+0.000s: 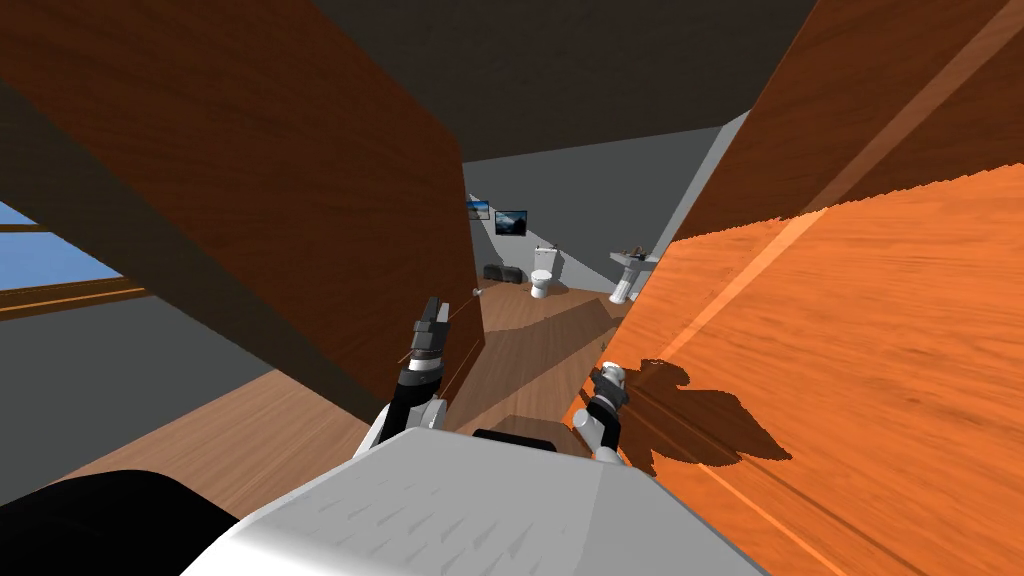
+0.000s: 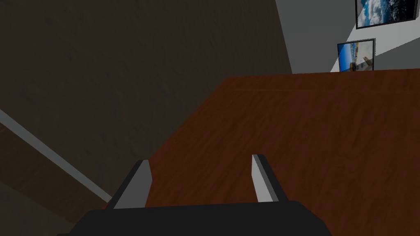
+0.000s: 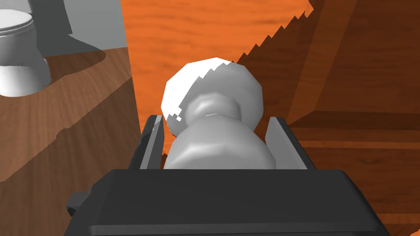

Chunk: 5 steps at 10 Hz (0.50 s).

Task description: Push the door open

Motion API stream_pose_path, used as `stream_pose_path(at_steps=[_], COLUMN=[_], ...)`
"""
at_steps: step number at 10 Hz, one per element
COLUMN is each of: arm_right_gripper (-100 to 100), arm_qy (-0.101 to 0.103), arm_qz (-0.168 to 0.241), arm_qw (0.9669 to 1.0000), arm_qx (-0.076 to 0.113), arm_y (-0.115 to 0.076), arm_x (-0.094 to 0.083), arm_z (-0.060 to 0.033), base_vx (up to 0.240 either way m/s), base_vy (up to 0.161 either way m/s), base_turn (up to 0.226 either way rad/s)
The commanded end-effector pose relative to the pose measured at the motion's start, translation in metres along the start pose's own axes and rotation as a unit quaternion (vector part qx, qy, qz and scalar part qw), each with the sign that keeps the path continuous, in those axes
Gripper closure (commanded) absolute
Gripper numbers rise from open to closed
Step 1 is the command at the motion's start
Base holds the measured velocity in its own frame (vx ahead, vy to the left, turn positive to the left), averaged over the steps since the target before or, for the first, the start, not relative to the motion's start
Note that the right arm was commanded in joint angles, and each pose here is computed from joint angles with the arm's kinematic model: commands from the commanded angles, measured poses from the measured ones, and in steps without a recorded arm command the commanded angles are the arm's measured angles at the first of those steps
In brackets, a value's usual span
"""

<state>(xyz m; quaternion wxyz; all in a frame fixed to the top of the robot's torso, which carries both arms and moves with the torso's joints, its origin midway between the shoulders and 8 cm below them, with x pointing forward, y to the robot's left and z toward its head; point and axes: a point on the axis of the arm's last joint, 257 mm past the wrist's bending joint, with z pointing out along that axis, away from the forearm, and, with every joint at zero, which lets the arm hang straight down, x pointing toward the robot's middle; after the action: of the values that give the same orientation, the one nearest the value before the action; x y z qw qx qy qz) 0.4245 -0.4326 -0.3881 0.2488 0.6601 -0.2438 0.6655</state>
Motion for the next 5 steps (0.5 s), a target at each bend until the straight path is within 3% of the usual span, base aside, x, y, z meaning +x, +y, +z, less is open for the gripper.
stream_pose_path(at_steps=[1,2,5], arm_right_gripper=[100,100,100], arm_qy=[0.001,0.001,0.003], arm_qz=[-0.002,-0.002,-0.005], arm_qw=[0.9999,0.9999,0.9994], arm_qx=[-0.010,-0.010,-0.035], arm_y=[0.011,0.011,0.036], arm_x=[0.001,0.001,0.001], arm_z=[0.0036,0.0036,0.0097], base_vx=[0.109,0.128,0.175], base_vy=[-0.031,-0.038,-0.046], base_turn=[-0.024,-0.031,-0.040])
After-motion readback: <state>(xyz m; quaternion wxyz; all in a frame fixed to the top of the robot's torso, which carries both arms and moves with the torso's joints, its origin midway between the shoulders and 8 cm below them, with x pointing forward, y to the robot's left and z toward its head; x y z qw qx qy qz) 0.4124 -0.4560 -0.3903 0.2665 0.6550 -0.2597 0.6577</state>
